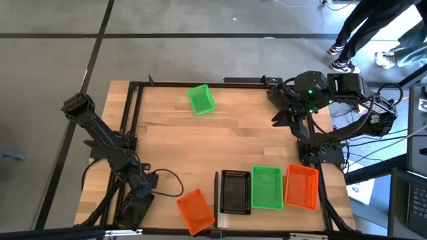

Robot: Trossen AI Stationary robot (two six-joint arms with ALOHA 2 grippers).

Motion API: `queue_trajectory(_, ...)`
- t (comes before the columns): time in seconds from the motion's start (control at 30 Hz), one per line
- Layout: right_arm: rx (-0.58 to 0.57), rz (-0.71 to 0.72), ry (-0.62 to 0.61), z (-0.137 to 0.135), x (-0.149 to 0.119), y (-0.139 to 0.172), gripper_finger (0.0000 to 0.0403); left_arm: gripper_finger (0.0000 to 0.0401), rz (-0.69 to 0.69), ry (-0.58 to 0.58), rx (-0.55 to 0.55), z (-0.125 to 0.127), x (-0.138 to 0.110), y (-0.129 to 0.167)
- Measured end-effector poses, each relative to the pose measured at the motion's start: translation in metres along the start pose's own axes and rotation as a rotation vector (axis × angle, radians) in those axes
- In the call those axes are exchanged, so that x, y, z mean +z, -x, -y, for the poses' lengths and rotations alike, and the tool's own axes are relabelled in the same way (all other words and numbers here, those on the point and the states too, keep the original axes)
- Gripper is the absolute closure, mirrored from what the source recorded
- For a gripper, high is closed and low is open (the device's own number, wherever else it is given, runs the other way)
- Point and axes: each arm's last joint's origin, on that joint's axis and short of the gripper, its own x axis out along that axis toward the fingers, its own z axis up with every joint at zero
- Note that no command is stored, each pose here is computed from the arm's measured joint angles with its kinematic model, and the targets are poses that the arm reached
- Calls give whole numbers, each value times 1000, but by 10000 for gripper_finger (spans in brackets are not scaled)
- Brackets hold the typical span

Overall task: Stack baskets on shelf by color
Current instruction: Stack the bottom black bin on the black bin on the shelf

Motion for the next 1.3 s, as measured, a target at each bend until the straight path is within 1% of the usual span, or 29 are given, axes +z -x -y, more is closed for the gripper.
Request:
queue_trajectory(0.3, 0, 0, 0, 0, 0, 0, 316, 330, 36, -10, -42, 4, 4, 0)
queue_trajectory(0.5, 0, 0, 0, 0, 0, 0, 316, 330, 24, -8, -31, 4, 4, -3)
queue_trajectory(0.7, 0, 0, 0, 0, 0, 0, 316, 332, -24, -6, -5, 3, 4, -15)
queue_trajectory(0.77, 0, 0, 0, 0, 0, 0, 316, 343, -30, -8, -15, 3, 5, -17)
queue_trajectory(0.83, 0, 0, 0, 0, 0, 0, 316, 368, -29, -1, -23, 4, 8, -17)
queue_trajectory(0.9, 0, 1, 0, 0, 0, 0, 316, 391, -25, 21, -28, 2, 11, -15)
queue_trajectory(1.0, 0, 1, 0, 0, 0, 0, 316, 397, -50, 74, -56, -5, 19, -13)
queue_trajectory(1.13, 0, 2, 0, 0, 0, 0, 316, 399, -82, 130, -123, -12, 29, -6)
queue_trajectory(1.2, 0, 2, 2, 0, 0, 0, 316, 399, -60, 143, -158, -13, 37, 3)
queue_trajectory(1.3, 6, 2, 4, 0, 0, 0, 316, 400, 3, 135, -196, -12, 49, 24)
